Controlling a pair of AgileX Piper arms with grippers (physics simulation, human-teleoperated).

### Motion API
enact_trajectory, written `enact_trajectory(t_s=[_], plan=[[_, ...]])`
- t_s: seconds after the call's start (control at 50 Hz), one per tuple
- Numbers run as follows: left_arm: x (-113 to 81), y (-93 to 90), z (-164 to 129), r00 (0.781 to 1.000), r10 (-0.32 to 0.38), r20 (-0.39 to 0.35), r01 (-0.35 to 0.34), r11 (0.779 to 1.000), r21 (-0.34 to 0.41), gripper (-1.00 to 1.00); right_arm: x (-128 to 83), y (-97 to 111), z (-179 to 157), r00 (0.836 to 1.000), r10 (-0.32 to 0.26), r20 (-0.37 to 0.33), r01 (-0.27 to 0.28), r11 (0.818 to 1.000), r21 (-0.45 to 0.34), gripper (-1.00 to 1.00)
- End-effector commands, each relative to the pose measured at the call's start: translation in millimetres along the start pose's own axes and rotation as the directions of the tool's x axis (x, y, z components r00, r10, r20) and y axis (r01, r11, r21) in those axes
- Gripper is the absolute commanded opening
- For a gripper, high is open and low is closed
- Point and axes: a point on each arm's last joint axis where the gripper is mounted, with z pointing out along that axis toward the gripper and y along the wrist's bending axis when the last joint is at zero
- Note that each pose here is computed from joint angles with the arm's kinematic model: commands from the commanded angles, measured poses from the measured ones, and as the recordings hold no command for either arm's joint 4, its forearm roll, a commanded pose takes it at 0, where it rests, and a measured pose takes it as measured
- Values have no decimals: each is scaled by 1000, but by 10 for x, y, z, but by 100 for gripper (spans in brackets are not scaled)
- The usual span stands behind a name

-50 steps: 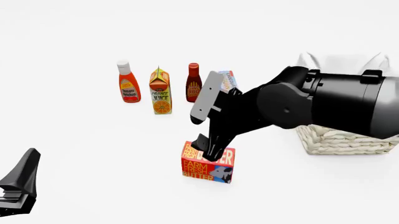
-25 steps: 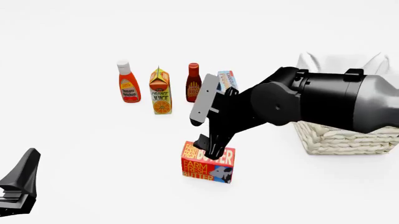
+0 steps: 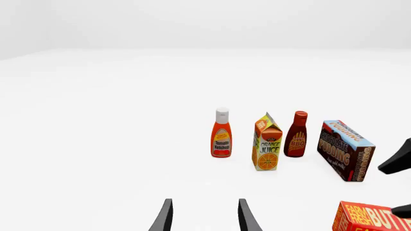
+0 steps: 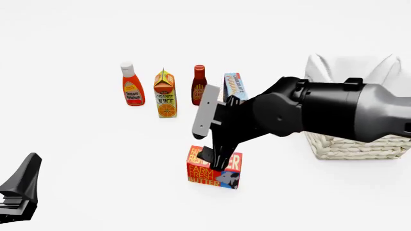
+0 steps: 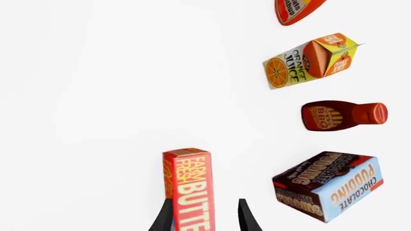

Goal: Pick the butter and place it in the basket.

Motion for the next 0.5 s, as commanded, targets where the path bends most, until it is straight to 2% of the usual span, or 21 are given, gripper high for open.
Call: enact_trajectory(t_s=[0.02, 0.5], plan=[[0, 0, 0, 1000, 0, 0, 0, 1000, 0, 100, -12, 29, 41, 1000, -19, -1, 19, 1000, -8, 100], [0, 0, 0, 1000, 0, 0, 0, 1000, 0, 100, 25, 44, 185, 1000, -11, -14, 11, 1000, -15, 100]])
